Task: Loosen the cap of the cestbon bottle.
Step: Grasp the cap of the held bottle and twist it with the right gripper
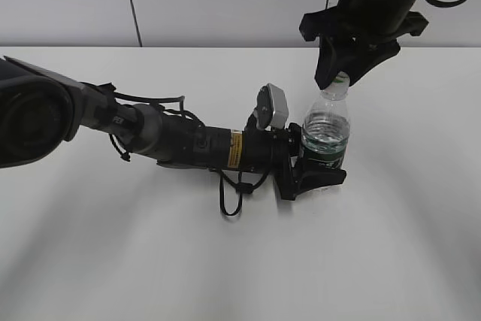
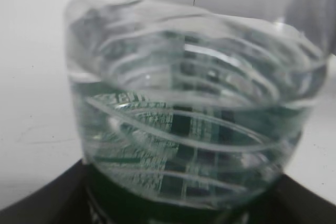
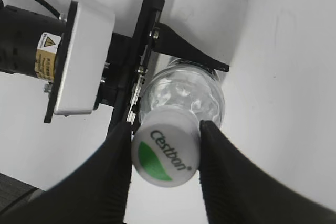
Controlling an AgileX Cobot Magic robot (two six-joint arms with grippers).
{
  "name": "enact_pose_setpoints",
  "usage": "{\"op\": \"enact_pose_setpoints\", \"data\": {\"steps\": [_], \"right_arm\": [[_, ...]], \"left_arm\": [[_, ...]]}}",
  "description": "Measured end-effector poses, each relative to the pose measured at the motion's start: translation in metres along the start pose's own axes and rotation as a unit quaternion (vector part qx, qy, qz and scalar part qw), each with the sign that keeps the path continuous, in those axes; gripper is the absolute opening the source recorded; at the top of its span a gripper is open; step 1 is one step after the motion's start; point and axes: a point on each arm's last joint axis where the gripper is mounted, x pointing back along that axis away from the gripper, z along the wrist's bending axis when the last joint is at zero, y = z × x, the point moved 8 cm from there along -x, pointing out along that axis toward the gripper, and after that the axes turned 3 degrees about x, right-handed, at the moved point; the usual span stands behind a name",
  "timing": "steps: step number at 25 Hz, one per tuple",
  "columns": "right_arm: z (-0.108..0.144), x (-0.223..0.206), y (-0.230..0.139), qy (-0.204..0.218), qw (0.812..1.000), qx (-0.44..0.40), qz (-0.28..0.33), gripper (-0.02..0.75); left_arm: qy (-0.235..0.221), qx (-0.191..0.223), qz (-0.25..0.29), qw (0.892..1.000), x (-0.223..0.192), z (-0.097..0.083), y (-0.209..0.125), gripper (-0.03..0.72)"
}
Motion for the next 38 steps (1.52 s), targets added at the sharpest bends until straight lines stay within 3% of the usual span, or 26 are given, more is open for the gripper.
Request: {"op": "enact_pose_setpoints", "data": {"steps": [5,11,18,25,29,35,38], "right_arm": [[0.0,0.0,0.0,-0.001,0.994,0.112,0.0,0.302],[0.0,0.0,0.0,0.001,0.955,0.298,0.0,0.302],[0.001,0.001,0.0,0.003,0.944,0.33,-0.001,0.308],[0.001,0.0,-0.001,0.003,0.954,0.301,0.002,0.498],[0.001,0.0,-0.001,0.004,0.963,0.268,0.002,0.529],[0.008,0.01,0.0,0.015,0.995,0.098,-0.012,0.536],[0.008,0.013,0.002,0.015,1.0,-0.016,-0.019,0.536]], "left_arm": [[0.0,0.0,0.0,1.0,0.0,0.0,0.0,0.502],[0.0,-0.002,0.0,1.0,0.0,0.0,0.0,0.502],[0.0,-0.003,0.001,1.0,0.0,0.0,0.0,0.502],[0.0,0.0,0.0,1.0,0.0,0.0,0.0,0.502],[0.0,0.0,0.0,1.0,0.0,0.0,0.0,0.502],[0.0,0.0,0.0,1.0,0.0,0.0,0.0,0.502],[0.0,0.0,0.0,1.0,0.0,0.0,0.0,0.502]]}}
